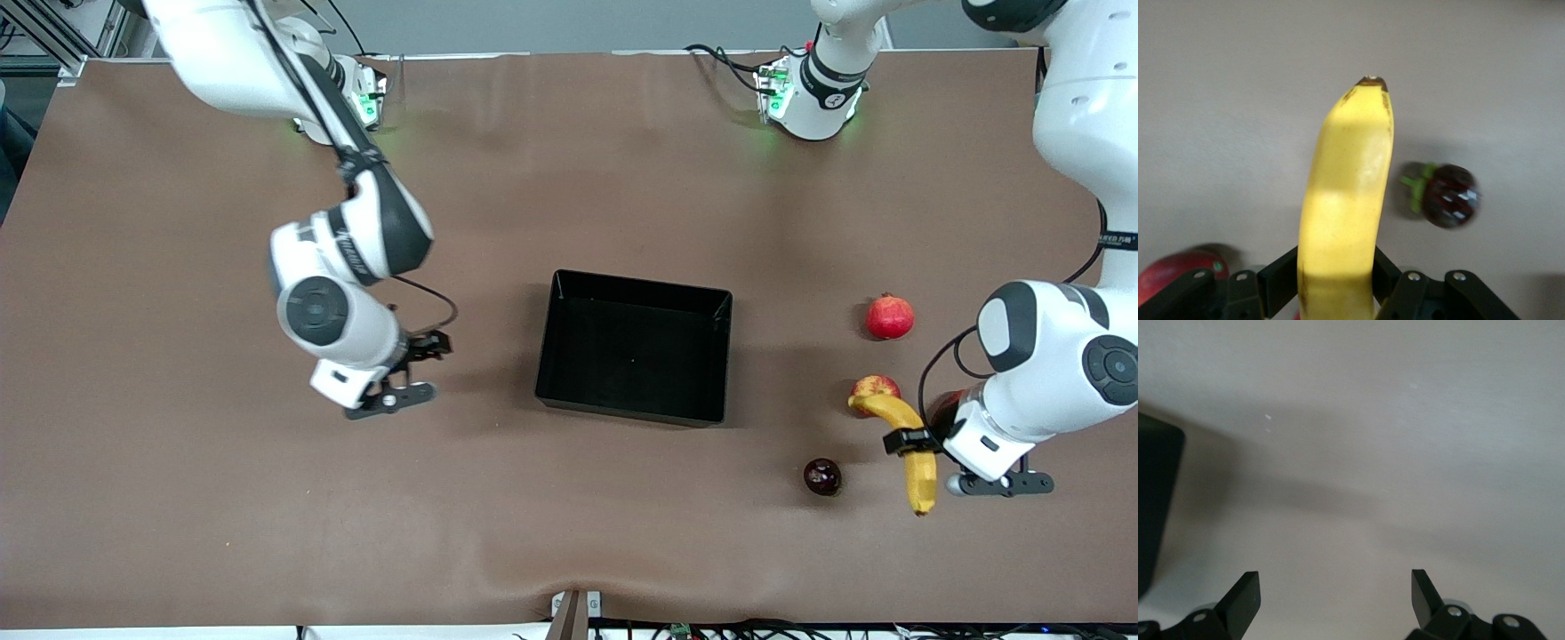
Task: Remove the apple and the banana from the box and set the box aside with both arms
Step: 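Set the banana by the plum while the right gripper grasps the tray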
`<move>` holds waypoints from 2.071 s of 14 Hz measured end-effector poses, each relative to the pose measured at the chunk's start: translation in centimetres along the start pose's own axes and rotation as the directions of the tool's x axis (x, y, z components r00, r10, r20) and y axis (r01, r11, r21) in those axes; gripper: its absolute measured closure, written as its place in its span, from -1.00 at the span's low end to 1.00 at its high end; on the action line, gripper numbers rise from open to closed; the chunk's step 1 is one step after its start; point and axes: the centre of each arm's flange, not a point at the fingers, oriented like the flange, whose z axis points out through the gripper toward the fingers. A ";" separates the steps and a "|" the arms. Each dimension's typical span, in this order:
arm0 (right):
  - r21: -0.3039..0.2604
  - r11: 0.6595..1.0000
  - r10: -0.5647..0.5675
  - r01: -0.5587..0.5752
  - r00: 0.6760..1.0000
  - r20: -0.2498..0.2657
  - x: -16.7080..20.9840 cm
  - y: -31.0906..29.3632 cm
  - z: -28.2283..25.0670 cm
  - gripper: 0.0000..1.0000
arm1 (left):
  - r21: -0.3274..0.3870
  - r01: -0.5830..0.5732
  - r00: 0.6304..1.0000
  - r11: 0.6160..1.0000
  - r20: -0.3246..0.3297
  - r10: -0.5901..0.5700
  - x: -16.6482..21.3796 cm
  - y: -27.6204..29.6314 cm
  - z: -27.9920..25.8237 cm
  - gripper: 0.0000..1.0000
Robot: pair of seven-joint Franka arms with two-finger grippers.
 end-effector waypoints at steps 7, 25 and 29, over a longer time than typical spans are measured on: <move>0.074 0.986 0.153 -0.149 0.986 -0.059 -0.1 -9.1 0.9 -1.00 | 0.035 -0.031 0.999 0.999 0.019 0.030 -0.4 -0.2 6.1 0.22; 0.082 0.984 0.165 -0.159 0.984 -0.071 -2.1 -18.7 8.6 0.67 | 0.084 -0.076 0.996 0.994 -0.042 0.080 1.5 0.4 8.5 -0.97; 0.086 0.979 0.193 -0.186 0.978 -0.085 -1.4 -18.1 7.1 0.92 | 0.123 -0.077 0.997 0.989 0.024 0.075 2.3 0.9 0.6 -1.00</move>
